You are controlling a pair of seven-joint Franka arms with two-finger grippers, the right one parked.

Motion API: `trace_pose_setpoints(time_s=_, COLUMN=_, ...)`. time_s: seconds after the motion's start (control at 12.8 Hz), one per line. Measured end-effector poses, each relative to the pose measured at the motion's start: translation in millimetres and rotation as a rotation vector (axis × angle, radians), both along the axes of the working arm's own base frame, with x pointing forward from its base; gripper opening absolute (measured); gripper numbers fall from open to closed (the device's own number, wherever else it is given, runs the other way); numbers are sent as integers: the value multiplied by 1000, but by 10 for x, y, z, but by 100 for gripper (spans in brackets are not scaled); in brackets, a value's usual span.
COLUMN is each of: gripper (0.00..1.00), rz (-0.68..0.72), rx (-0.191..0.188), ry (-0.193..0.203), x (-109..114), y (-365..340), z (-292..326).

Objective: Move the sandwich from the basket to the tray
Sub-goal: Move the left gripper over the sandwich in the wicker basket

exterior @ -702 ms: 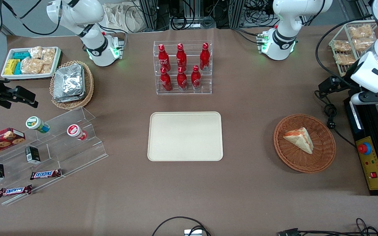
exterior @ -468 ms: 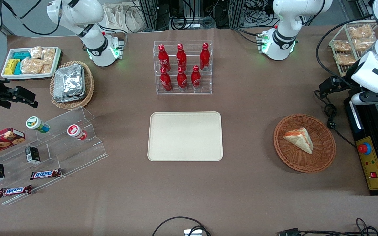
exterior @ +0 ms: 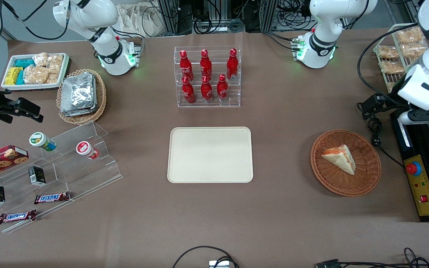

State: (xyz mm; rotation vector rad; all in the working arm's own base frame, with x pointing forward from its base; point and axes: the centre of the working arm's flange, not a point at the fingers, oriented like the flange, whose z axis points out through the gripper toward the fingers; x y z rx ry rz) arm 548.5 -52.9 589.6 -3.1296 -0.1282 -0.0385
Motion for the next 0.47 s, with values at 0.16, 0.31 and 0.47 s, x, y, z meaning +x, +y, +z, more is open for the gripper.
trace_pose_setpoints(time_s=0.16, gripper=100, rz=169, rx=-3, ry=8, x=4, y=8, z=-61)
trace_pose_setpoints(time_s=0.31, gripper=100, rz=345, rx=-3, ry=21, x=21, y=10, z=-147)
trace_pose_setpoints(time_s=0.47, gripper=100, rz=500, rx=1, ry=42, x=71, y=10, z=-303)
